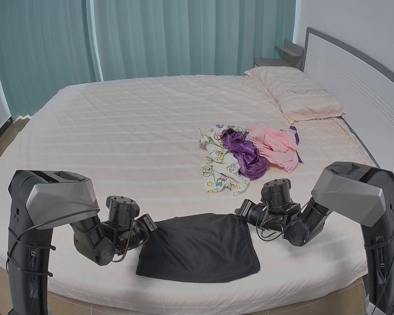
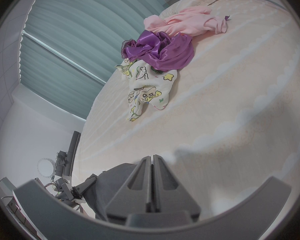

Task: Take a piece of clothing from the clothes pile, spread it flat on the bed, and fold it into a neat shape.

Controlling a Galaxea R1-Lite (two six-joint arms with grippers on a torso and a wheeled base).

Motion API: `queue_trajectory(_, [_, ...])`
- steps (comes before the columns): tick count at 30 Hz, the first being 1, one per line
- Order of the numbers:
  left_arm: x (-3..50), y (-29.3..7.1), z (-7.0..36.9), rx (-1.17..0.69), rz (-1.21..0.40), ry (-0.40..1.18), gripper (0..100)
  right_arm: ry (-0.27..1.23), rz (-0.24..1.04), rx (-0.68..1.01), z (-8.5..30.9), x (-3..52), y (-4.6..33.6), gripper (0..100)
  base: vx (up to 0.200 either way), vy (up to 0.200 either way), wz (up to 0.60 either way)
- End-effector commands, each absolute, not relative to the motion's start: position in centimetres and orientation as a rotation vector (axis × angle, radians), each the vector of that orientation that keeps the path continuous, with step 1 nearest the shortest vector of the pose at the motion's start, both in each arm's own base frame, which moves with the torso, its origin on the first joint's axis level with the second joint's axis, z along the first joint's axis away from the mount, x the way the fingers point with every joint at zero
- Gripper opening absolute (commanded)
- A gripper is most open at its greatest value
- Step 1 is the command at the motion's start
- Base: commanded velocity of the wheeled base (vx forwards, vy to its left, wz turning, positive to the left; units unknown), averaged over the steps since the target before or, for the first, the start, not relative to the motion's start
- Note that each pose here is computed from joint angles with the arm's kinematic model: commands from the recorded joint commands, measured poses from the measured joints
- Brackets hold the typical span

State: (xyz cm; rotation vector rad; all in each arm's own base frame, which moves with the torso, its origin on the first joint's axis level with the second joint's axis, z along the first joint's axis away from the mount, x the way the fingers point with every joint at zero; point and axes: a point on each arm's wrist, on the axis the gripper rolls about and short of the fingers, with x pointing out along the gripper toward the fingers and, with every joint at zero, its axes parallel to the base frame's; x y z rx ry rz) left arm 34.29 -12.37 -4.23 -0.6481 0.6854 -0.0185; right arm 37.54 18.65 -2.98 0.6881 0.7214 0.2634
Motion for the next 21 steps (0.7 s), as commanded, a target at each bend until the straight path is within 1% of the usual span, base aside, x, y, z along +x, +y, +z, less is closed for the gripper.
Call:
queue_trajectory(1, [34.3, -12.4, -4.4, -0.647, -0.019, 0.688, 100, 0.713, 0.275, 0.688, -3.4, 37.3, 18.8, 100, 0.0, 0.0, 0.0])
queue_trajectory(7, [34.5, -11.9, -4.0, -0.67, -0.023, 0.643, 100, 0.686, 0.288, 0.664, -3.3, 37.3, 18.5, 100, 0.0, 0.0, 0.0])
queue_trajectory(10, [33.4, -10.7, -3.3, -0.687, -0.034, 0.652, 100, 0.673, 0.256, 0.672, -1.9, 36.8, 16.6, 100, 0.0, 0.0, 0.0])
queue_trajectory(15, [31.0, -8.5, -2.4, -0.743, -0.209, 0.702, 100, 0.696, 0.219, 0.668, -0.9, 34.7, 14.6, 100, 0.0, 0.0, 0.0])
queue_trajectory(16, [29.9, -8.2, -2.3, -0.719, -0.268, 0.709, 100, 0.706, 0.209, 0.665, -1.1, 34.1, 14.2, 100, 0.0, 0.0, 0.0])
queue_trajectory(18, [28.6, -7.6, -2.6, -0.669, -0.312, 0.726, 100, 0.711, 0.208, 0.665, -1.1, 33.6, 14.0, 100, 0.0, 0.0, 0.0])
queue_trajectory(21, [26.7, -6.4, -3.6, -0.56, -0.448, 0.755, 100, 0.728, 0.213, 0.662, -1.4, 32.8, 14.0, 100, 0.0, 0.0, 0.0])
